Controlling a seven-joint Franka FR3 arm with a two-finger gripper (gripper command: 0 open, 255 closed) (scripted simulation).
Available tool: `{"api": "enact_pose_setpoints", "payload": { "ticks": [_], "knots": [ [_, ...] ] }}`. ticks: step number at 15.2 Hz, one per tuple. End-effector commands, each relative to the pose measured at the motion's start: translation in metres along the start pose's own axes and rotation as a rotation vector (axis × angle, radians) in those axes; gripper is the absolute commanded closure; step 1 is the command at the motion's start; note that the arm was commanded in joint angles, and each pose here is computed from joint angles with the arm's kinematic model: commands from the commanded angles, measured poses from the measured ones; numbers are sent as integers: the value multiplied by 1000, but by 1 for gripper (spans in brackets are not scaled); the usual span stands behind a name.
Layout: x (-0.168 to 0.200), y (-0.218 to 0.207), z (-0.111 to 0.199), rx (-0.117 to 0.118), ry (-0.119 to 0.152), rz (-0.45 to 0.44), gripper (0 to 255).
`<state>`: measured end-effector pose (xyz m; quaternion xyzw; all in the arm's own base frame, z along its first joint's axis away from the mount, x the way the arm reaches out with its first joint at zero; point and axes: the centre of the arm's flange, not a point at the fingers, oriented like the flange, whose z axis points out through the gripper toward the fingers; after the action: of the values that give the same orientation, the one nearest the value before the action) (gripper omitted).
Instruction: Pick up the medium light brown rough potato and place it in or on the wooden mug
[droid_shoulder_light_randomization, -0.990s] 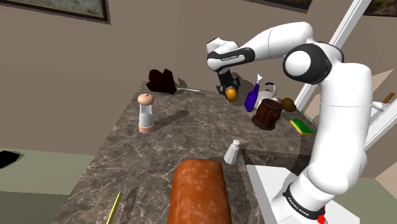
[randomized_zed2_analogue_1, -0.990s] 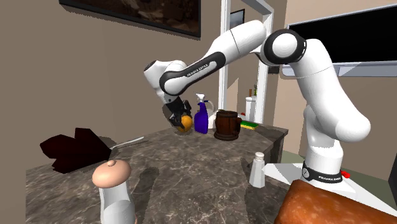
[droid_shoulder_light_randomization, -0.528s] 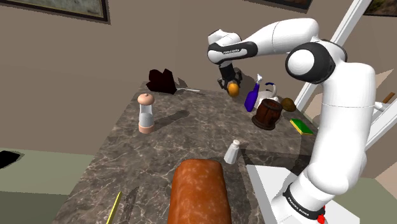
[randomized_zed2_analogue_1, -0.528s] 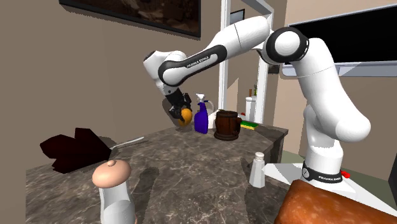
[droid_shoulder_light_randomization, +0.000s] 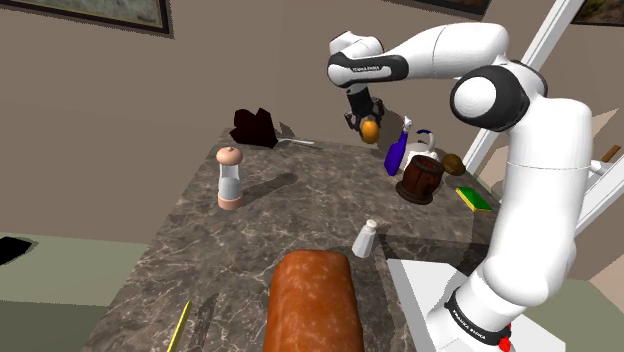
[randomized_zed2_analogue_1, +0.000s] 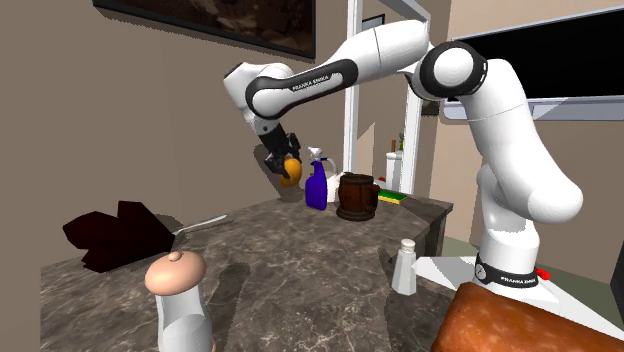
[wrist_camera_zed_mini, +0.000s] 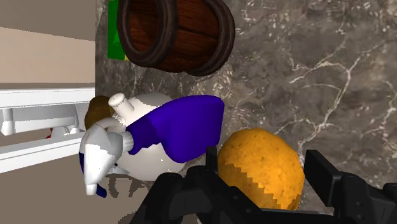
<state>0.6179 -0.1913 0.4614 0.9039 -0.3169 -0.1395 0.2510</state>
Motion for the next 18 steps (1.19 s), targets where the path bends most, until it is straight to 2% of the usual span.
{"api": "enact_pose_setpoints", "payload": {
  "ticks": [1, 12, 18],
  "knots": [
    [-2, 6, -7, 0, 0, 0, 255],
    [-7, 37, -56, 0, 0, 0, 255],
    [-60, 85, -21, 0, 0, 0, 255]
  ]
}}
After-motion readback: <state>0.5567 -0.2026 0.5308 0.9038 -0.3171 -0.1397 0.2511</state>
